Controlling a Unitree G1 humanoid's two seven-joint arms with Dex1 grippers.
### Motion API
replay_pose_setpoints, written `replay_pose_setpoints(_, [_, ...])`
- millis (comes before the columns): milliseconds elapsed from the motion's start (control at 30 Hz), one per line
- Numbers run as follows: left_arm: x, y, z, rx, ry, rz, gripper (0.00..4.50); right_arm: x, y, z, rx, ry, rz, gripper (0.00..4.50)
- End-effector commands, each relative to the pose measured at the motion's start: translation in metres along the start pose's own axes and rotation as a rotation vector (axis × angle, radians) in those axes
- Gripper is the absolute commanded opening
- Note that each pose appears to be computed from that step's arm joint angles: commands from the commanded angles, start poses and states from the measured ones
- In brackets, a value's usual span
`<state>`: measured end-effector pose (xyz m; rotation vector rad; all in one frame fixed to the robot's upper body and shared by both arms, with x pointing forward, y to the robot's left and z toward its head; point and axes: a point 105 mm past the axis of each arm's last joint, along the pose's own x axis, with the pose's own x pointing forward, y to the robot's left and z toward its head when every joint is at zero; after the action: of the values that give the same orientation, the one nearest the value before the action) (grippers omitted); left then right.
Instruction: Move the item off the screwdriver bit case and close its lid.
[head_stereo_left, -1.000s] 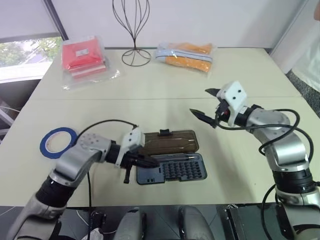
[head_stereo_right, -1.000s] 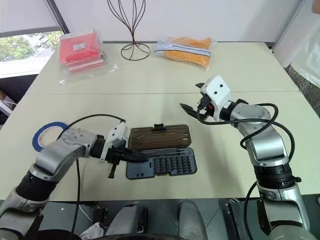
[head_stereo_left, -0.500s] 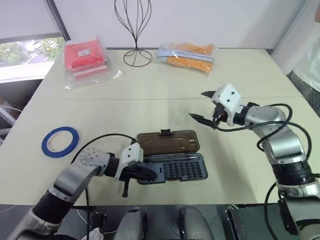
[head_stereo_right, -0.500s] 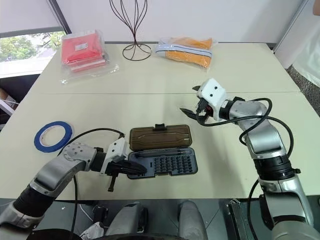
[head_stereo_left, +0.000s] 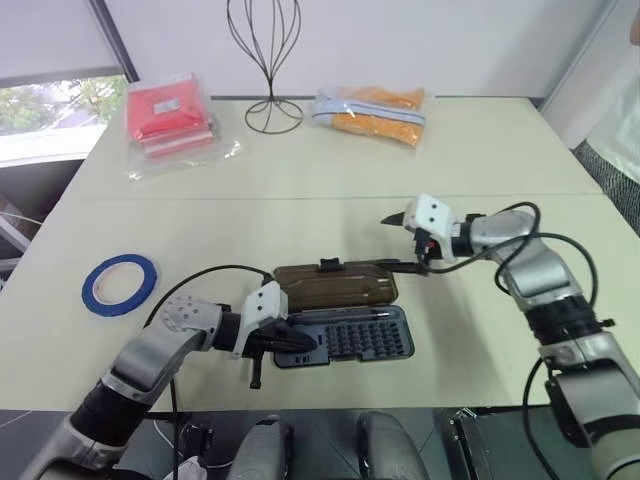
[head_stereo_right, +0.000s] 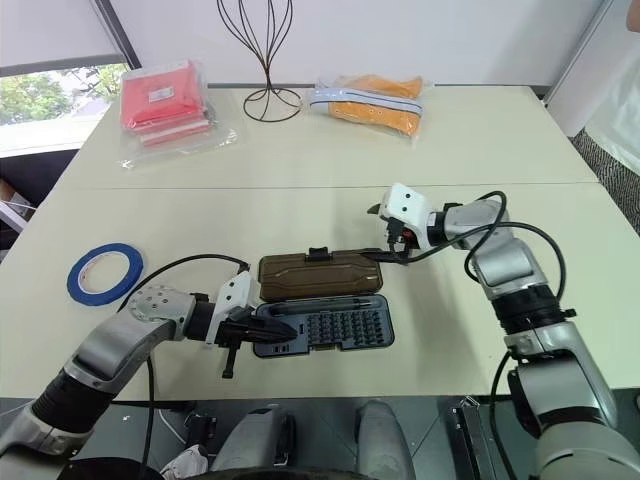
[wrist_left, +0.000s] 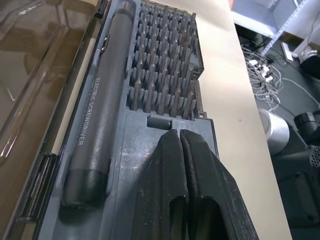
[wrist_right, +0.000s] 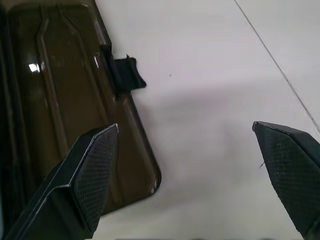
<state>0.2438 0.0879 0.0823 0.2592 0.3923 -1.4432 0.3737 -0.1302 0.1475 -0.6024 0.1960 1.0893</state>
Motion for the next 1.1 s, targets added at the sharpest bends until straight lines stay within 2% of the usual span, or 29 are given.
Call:
replay_pose_setpoints(33, [-0.008, 0.009, -0.014, -0.043, 0.049, 0.081, 0.06, 0.009, -0.004, 0.006, -0.02, -0.004, 0.018, 4.5])
replay_pose_setpoints(367, [-0.01, 0.012, -0.013, -0.046, 0.044, 0.11, 0.06, 0.031, -0.001, -0.016, 0.025, 0.044, 0.056, 4.5])
replay_pose_setpoints(600, [-0.011, 0.012, -0.013, -0.041, 0.047, 0.117, 0.06, 0.037, -0.001, -0.019, 0.027, 0.048, 0.064, 4.5])
replay_pose_setpoints(700, [-0.013, 0.014, -0.013, -0.048, 0.043, 0.134, 0.0, 0.038, 0.004, -0.023, 0.016, 0.063, 0.091, 3.69])
replay_pose_setpoints(933, [-0.019, 0.018, -0.013, -0.063, 0.042, 0.166, 0.0, 0.039, 0.012, -0.027, 0.01, 0.078, 0.144, 0.31])
replay_pose_setpoints(967, [-0.02, 0.017, -0.014, -0.064, 0.043, 0.166, 0.0, 0.04, 0.013, -0.028, 0.007, 0.081, 0.149, 0.03])
replay_pose_setpoints(1100, [-0.021, 0.017, -0.013, -0.073, 0.037, 0.176, 0.0, 0.044, 0.019, -0.029, -0.012, 0.1, 0.19, 0.03])
